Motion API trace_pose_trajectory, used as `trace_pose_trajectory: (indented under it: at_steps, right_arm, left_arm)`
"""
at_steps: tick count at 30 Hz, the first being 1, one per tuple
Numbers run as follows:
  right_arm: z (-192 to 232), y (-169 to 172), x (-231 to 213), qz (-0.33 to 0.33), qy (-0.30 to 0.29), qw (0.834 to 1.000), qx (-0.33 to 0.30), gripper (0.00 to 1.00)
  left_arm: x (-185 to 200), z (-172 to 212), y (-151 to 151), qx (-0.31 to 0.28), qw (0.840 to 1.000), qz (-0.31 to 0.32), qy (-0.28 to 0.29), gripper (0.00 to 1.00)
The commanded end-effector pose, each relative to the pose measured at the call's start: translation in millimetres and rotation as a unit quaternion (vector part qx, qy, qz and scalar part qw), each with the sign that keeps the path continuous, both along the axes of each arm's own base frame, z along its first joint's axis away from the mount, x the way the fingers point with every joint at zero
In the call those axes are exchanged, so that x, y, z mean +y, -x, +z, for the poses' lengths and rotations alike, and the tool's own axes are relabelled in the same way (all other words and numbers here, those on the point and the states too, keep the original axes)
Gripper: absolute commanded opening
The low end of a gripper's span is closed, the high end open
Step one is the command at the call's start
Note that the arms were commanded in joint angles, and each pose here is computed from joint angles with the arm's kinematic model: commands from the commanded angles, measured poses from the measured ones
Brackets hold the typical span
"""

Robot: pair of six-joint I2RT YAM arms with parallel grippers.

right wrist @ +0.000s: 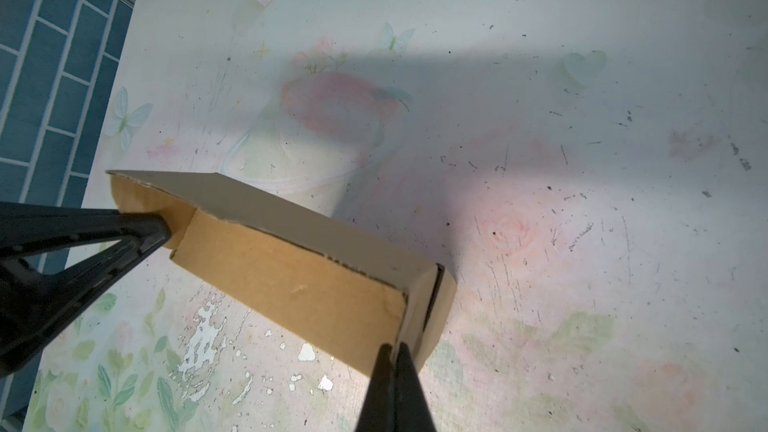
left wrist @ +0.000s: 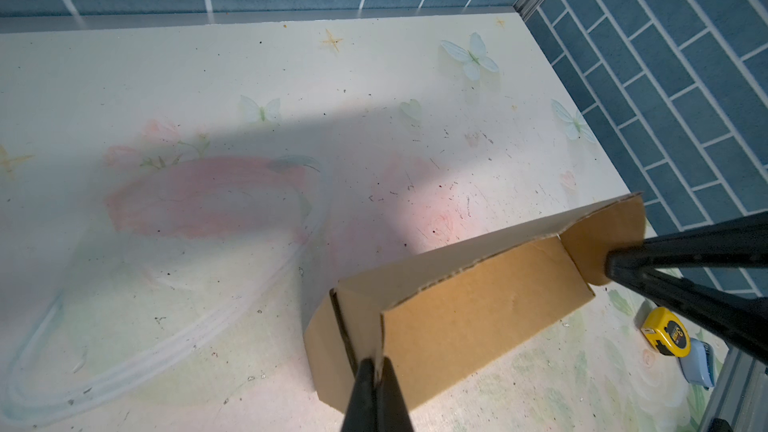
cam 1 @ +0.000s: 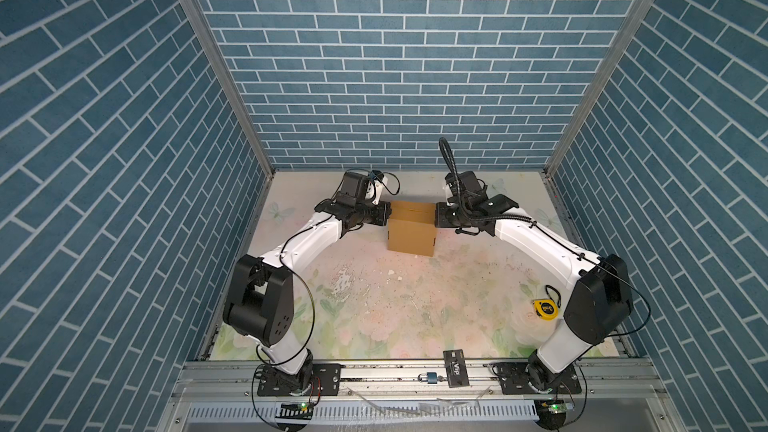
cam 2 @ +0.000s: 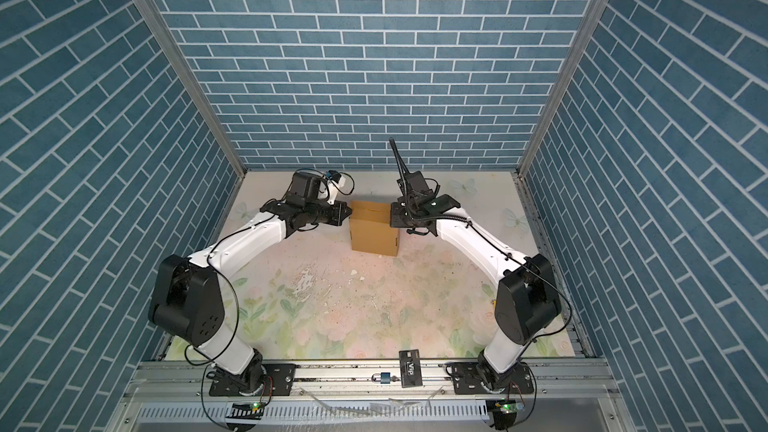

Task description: Fold the paper box

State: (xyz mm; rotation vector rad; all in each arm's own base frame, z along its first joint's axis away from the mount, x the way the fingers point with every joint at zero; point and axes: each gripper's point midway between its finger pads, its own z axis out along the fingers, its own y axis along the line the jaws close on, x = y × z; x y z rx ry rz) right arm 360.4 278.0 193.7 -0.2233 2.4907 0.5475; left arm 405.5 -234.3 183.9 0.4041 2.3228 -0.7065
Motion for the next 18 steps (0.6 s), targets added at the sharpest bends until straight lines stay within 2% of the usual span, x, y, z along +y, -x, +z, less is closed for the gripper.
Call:
trace_pose_trajectory:
  at_steps: [1,18]
  right_arm:
    - [-7.8,20.5,13.8,0.033,-0.011,0.999,0.018,0.00]
    - [-13.5,30.0,-6.4,0.075,0.073,0.994,0.013,0.00]
  left_arm:
    - [-18.1,-34.6,36.1,0.079,0.996,-0.046,-0.006,0.01]
    - [-17.6,-36.4,34.4,0.080,0.996,-0.043,-0.011,0.01]
